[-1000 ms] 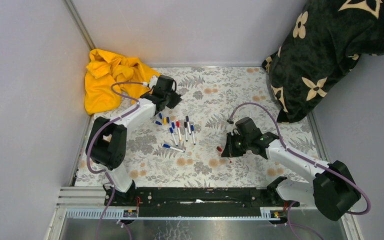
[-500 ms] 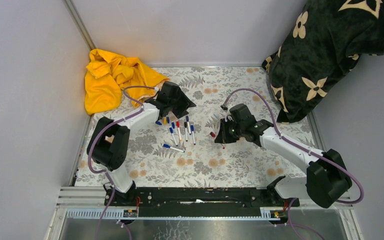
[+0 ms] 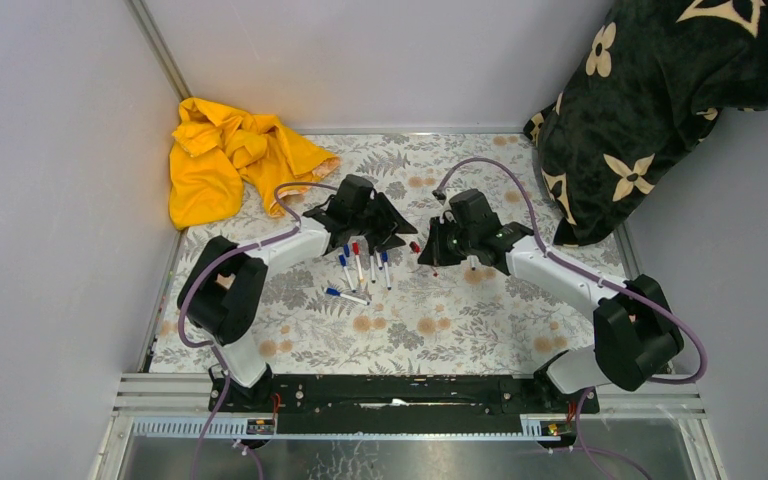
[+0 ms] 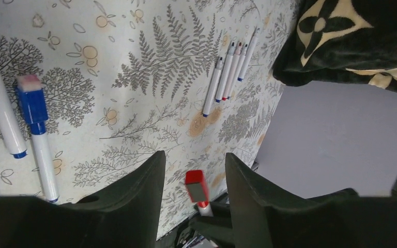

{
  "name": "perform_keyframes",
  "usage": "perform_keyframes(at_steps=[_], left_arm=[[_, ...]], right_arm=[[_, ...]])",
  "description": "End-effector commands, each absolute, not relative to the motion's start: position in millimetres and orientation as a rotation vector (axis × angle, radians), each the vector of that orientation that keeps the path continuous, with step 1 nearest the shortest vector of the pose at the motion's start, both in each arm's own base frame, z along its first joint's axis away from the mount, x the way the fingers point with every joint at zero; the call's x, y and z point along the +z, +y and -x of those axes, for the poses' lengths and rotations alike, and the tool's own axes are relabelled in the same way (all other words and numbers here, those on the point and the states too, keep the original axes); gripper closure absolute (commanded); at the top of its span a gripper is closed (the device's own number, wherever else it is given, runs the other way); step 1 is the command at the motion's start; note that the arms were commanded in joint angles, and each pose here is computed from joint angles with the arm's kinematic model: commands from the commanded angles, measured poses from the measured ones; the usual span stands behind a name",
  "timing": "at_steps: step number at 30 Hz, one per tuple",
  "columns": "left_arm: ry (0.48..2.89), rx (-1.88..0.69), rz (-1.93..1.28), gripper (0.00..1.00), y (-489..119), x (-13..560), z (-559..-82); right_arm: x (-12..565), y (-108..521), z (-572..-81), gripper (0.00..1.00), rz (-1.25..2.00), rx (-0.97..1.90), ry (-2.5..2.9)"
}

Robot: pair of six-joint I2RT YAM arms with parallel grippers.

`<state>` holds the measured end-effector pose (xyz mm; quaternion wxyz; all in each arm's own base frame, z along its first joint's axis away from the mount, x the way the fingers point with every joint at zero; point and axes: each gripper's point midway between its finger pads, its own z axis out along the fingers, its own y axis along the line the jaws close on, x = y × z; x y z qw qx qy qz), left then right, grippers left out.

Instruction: Open the pen caps

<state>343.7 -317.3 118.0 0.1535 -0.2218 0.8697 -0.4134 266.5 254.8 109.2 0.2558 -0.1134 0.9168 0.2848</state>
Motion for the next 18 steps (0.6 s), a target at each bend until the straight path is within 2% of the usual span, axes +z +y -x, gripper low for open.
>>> perform_keyframes(at_steps=[1,15,18], left_arm=[[2.489,-1.256,0.606,0.48,-321.6,125.2,-335.3],[2.504,-1.321,0.617,0.48,-338.2,134.0,-331.8],[2.505,-1.324,0.625,0.50,-340.9,133.9,-332.5]], right_arm=[[134.3,263.1,-294.5,1.00,0.314,0.775,2.383],[132.4,274.6,-310.7,1.00,0.305,0.795,2.360],[134.0,276.6,-313.0,1.00,0.306,0.801,2.356]])
